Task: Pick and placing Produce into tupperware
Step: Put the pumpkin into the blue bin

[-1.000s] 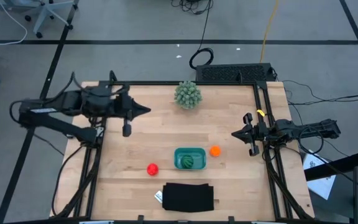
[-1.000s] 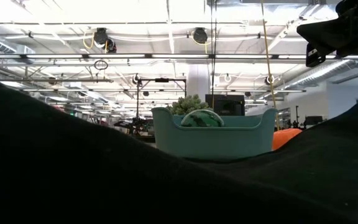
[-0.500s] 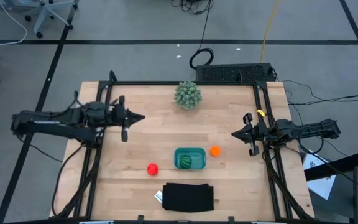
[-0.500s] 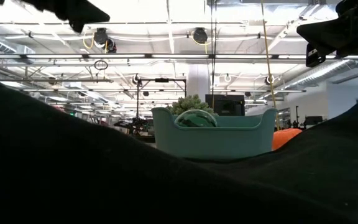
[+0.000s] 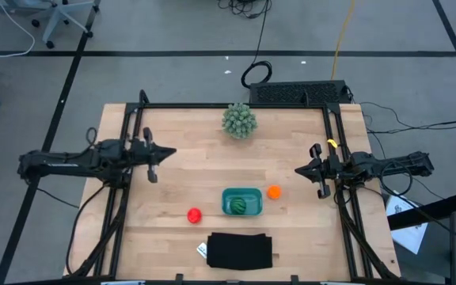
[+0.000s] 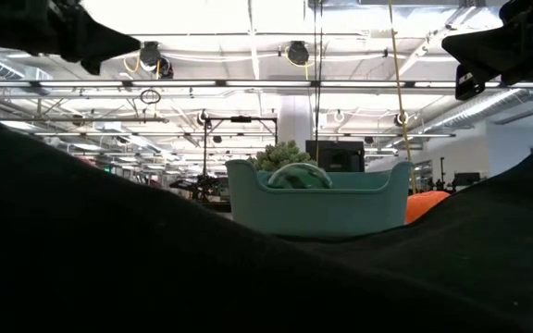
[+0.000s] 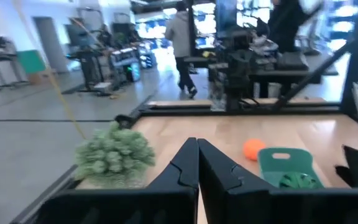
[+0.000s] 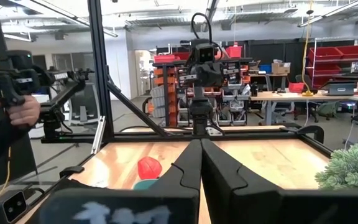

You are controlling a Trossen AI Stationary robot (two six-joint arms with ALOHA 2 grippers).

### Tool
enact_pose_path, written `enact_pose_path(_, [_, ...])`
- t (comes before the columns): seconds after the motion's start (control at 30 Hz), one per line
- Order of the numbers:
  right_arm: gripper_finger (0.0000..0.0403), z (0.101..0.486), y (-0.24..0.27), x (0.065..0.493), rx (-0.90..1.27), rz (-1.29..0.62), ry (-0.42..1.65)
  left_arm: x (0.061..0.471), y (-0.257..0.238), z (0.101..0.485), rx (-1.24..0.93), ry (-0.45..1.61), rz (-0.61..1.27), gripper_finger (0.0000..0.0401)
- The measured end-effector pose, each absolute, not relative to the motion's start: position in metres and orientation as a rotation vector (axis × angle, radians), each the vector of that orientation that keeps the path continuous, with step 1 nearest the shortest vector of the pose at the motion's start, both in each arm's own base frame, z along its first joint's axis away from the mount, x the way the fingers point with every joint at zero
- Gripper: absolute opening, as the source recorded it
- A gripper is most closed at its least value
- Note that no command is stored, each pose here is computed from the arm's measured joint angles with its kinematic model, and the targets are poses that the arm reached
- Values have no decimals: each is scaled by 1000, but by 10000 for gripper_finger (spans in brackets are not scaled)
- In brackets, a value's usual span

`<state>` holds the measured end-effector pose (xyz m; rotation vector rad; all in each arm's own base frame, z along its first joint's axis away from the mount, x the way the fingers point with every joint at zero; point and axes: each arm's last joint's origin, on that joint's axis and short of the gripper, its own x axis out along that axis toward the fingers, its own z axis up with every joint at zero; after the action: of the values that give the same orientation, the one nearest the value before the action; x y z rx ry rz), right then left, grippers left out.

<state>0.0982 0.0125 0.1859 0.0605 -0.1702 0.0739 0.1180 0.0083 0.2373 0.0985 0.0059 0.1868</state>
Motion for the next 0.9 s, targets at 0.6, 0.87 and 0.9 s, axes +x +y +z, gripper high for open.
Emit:
enact_pose_path(0.6, [0,183,13,101,80,71,-137,105,6,195,108,0,166,0])
enact_pose_path(0.87, [0,179,13,105,94,69,-84,107,5,179,96,28,143,0])
enact_pose_path(0.9, [0,178,13,105,95,69,-78,107,5,177,98,30,142,0])
